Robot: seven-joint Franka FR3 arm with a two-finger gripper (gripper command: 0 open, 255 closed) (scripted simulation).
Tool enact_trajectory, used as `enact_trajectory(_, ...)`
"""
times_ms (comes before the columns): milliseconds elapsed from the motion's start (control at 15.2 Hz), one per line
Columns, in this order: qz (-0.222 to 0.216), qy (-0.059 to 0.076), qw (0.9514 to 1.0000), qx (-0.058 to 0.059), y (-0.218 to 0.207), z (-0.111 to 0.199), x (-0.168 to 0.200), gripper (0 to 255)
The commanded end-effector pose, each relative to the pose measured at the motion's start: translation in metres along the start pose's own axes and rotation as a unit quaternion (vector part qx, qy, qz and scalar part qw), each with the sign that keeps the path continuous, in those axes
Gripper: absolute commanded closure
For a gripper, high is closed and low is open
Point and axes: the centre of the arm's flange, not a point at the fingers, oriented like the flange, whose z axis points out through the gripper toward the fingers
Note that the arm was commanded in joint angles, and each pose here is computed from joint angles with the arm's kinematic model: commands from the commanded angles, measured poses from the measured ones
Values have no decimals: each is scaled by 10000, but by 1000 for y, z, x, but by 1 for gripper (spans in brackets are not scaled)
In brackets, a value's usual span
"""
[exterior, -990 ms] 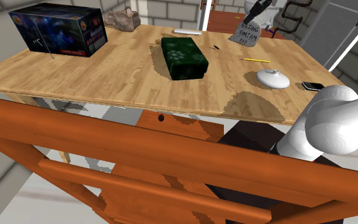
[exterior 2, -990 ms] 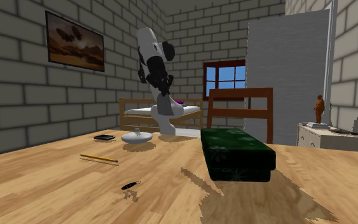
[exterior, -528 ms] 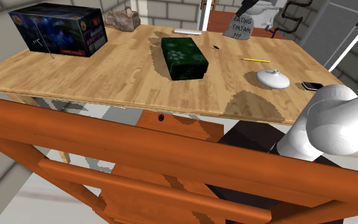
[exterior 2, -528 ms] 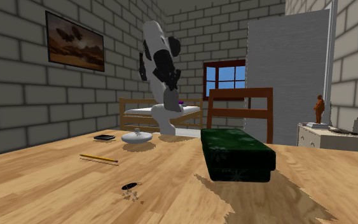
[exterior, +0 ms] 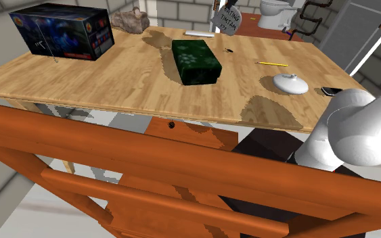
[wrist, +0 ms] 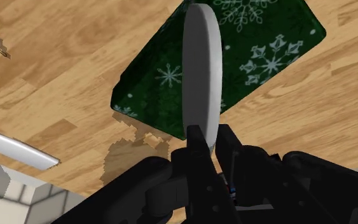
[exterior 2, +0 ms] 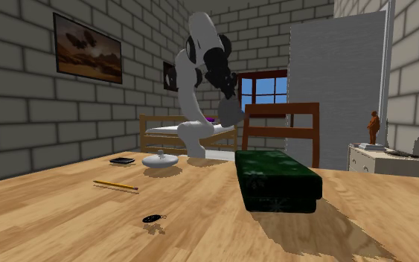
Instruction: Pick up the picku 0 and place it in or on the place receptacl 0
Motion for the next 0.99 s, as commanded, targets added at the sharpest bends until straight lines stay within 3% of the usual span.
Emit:
enact_trajectory(0, 2, 2, 10000, 2, -15, 6, 22, 255)
enact_trajectory(528, 2, 2, 10000, 2, -62, 38, 113, 255)
enact_trajectory(924, 2, 2, 10000, 2, -61, 65, 98, 255)
